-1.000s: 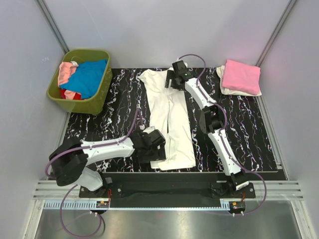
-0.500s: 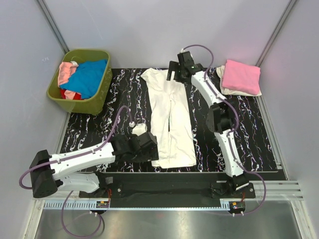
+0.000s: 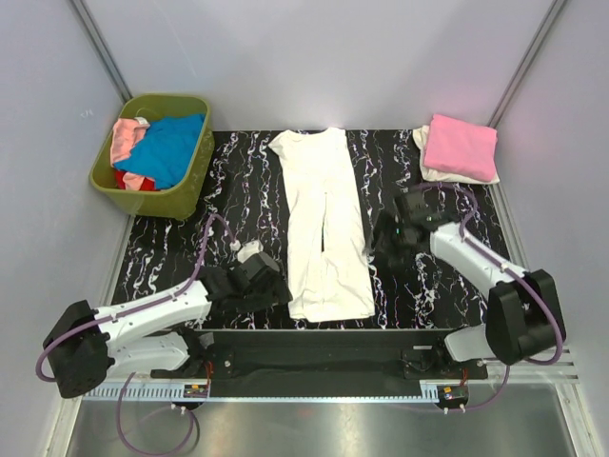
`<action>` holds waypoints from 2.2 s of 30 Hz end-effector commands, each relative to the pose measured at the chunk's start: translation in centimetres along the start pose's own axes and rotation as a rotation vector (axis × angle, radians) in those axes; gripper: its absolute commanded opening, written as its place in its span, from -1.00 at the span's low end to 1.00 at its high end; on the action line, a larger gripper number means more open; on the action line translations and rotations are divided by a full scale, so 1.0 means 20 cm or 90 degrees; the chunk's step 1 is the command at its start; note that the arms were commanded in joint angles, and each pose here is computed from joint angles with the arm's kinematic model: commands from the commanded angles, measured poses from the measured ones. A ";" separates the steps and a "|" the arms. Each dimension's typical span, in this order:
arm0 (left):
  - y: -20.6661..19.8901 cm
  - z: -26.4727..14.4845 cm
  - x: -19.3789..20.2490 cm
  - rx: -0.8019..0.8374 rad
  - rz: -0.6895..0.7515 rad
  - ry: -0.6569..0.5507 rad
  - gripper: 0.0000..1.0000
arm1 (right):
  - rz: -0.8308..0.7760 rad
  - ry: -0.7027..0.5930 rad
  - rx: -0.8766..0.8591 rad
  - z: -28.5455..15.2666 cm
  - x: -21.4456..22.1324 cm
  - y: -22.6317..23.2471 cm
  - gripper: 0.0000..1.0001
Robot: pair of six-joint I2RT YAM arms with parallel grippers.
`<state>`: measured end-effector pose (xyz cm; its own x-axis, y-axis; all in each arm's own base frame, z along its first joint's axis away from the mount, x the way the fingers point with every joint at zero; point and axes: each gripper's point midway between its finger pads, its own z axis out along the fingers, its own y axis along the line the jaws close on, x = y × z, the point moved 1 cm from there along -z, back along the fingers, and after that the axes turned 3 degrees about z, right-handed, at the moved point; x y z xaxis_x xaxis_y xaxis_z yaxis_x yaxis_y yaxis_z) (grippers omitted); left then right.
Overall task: Fold and stack the t-shirts
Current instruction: Fold the tshirt
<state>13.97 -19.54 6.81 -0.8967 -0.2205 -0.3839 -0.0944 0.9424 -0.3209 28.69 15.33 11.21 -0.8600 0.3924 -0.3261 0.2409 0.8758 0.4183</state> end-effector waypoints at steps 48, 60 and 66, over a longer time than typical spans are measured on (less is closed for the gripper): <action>-0.16 0.21 0.25 0.137 -0.067 0.096 0.03 | 0.078 0.278 0.015 0.03 0.74 -0.32 0.30; -0.16 0.20 0.26 0.141 -0.080 0.096 0.00 | 0.029 0.290 0.039 0.11 0.75 -0.30 -0.17; -0.13 0.22 0.27 0.130 -0.084 0.089 0.02 | 0.019 0.287 0.038 0.11 0.75 -0.30 -0.78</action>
<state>12.09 -25.52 3.22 -0.9323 -0.2929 -0.2122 -0.1225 0.8076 -0.5769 14.34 16.64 1.98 -0.9483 0.2794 0.1506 0.3163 0.8721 0.3734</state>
